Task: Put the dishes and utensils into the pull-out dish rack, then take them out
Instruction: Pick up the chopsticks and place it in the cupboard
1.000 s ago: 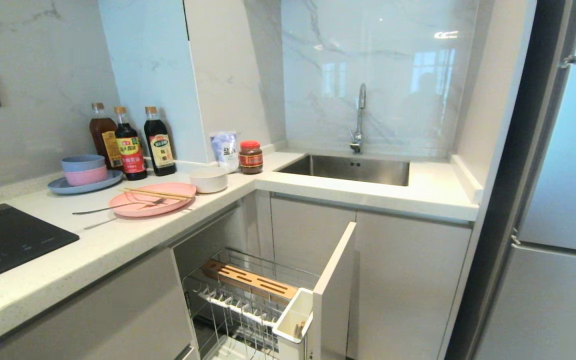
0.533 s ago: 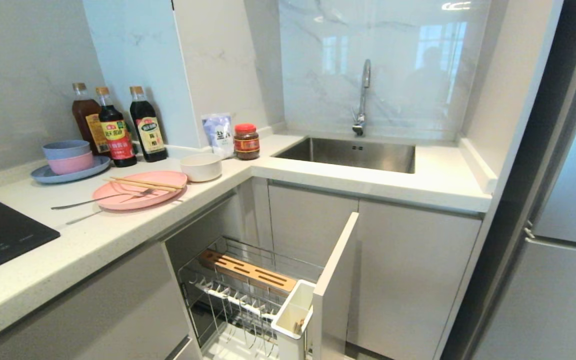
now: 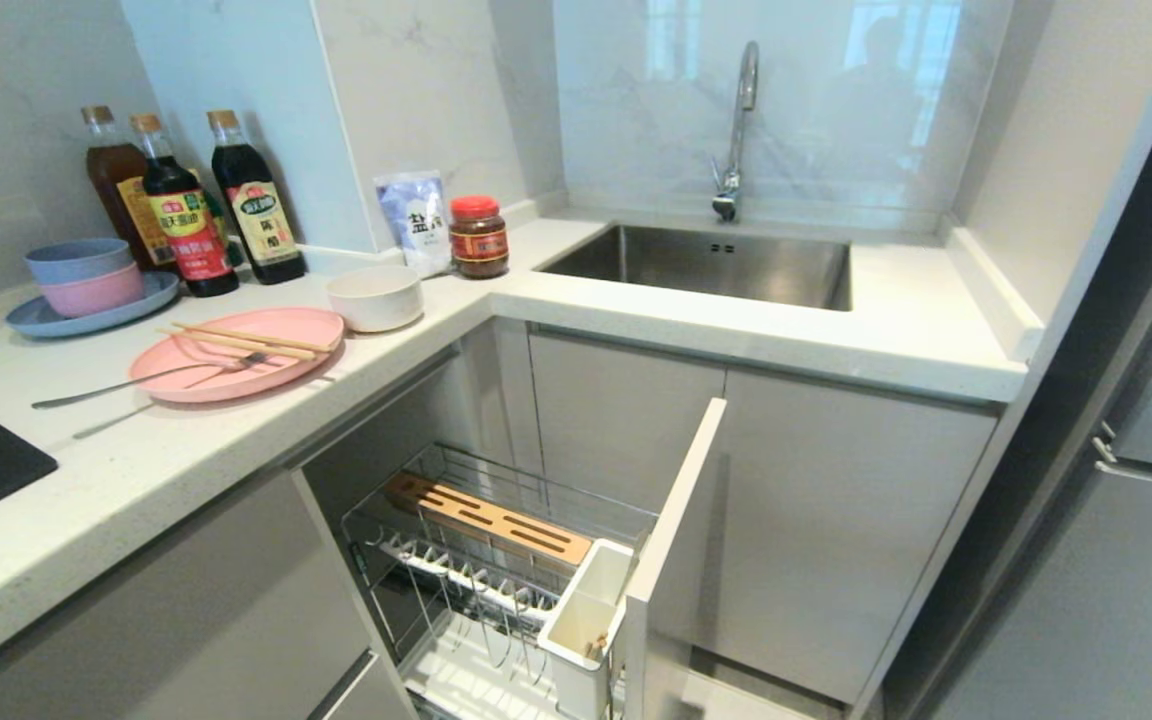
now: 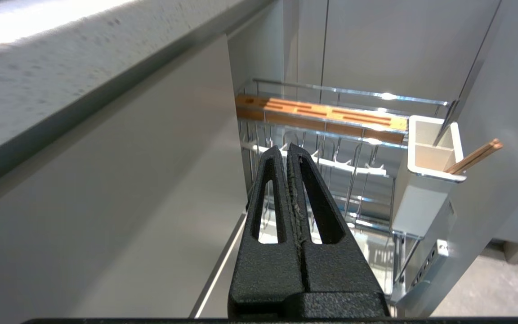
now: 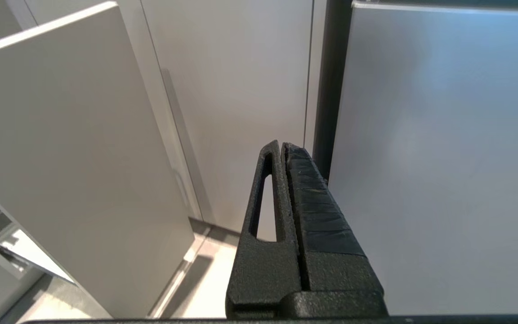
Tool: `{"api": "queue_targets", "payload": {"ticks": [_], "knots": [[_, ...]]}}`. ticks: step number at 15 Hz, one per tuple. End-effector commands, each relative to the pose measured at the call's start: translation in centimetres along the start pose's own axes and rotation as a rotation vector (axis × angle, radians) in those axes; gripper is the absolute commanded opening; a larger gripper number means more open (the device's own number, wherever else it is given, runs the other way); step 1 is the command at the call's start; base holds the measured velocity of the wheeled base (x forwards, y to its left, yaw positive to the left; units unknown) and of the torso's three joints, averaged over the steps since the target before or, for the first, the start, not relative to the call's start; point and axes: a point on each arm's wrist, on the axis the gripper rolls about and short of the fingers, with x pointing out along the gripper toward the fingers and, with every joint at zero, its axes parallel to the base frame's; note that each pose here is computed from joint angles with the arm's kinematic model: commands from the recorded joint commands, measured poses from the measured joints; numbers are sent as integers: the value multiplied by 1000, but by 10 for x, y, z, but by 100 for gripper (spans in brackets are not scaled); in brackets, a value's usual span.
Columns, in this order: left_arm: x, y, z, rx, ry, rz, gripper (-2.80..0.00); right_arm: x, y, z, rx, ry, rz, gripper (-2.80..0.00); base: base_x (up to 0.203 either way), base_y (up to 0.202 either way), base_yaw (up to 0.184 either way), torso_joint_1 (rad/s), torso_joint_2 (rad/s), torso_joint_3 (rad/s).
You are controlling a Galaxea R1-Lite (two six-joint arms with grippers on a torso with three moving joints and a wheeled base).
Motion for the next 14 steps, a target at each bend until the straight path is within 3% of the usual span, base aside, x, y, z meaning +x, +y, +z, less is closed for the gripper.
{"api": "queue_targets", "payload": {"ticks": [1,14], "knots": [[0,0,0,1,2,0,-280,0,0,0,0,1,0,-280,0,0,0,4,6,-206],[0,0,0,-1,2,-1,-280,0,0,0,1,1,0,-280,0,0,0,3,3,-197]]}}
